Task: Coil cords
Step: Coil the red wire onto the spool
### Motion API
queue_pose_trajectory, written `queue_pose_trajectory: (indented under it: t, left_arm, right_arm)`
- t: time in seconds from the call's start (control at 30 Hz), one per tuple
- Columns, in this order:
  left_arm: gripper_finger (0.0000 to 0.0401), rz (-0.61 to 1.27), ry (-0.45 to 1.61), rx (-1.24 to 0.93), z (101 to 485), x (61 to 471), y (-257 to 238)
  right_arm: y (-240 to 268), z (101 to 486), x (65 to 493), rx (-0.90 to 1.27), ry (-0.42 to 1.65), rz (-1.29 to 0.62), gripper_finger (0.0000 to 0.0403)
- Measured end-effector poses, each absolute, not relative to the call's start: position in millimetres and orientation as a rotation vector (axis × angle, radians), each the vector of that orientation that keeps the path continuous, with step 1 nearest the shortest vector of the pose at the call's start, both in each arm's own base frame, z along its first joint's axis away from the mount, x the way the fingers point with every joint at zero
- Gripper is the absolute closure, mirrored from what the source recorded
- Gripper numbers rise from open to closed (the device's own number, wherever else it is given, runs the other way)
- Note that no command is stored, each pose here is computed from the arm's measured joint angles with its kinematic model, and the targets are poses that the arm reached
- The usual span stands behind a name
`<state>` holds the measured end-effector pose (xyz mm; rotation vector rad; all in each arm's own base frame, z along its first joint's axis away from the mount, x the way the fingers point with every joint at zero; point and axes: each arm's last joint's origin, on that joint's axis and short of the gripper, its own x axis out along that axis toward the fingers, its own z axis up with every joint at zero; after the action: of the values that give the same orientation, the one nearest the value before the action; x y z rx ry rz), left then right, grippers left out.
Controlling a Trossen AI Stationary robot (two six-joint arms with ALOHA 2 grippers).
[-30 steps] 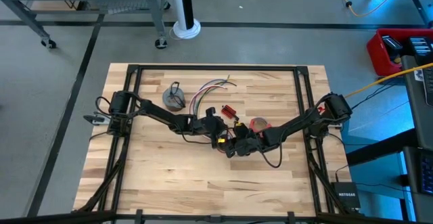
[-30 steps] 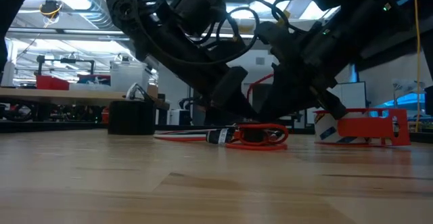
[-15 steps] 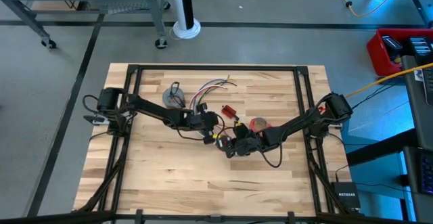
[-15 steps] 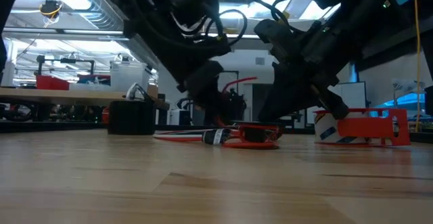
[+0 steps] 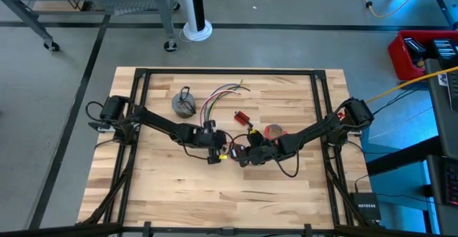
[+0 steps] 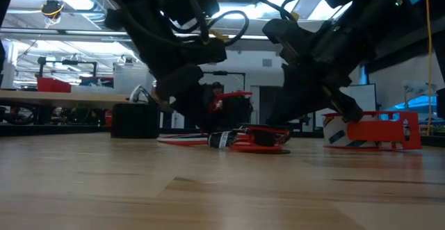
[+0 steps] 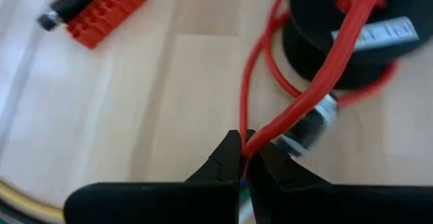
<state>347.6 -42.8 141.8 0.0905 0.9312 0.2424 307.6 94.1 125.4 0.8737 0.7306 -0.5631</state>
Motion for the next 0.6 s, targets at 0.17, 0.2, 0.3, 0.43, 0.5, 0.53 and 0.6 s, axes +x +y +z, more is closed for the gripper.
queue_pose_trajectory:
  t: [0.17, 0.2, 0.3, 0.43, 0.5, 0.53, 0.6]
  left_arm:
    - [0.0401, 0.215, 0.897, 0.095, 143.6, 349.1, -52.4]
    - [0.0401, 0.211, 0.878, 0.092, 144.7, 350.4, -53.3]
    - [0.0401, 0.209, 0.812, 0.074, 148.9, 355.7, -53.1]
    - [0.0401, 0.203, 0.744, 0.069, 153.6, 360.9, -52.1]
    - [0.0401, 0.183, 0.743, 0.057, 153.8, 361.2, -53.0]
    - [0.0401, 0.172, 0.750, 0.046, 153.2, 360.7, -53.6]
    - [0.0401, 0.168, 0.776, 0.034, 151.3, 358.6, -55.8]
  right_arm:
    - [93.9, 124.7, 306.4, 0.870, 0.743, -0.573, 0.0393]
    - [94.0, 124.7, 306.4, 0.872, 0.745, -0.570, 0.0393]
    - [94.2, 124.6, 306.3, 0.878, 0.755, -0.562, 0.0393]
    - [94.4, 124.5, 306.1, 0.887, 0.761, -0.561, 0.0393]
    - [94.5, 124.3, 305.7, 0.900, 0.767, -0.564, 0.0393]
    - [94.5, 124.1, 305.3, 0.901, 0.773, -0.566, 0.0393]
    - [95.6, 123.9, 304.3, 0.898, 0.785, -0.564, 0.0393]
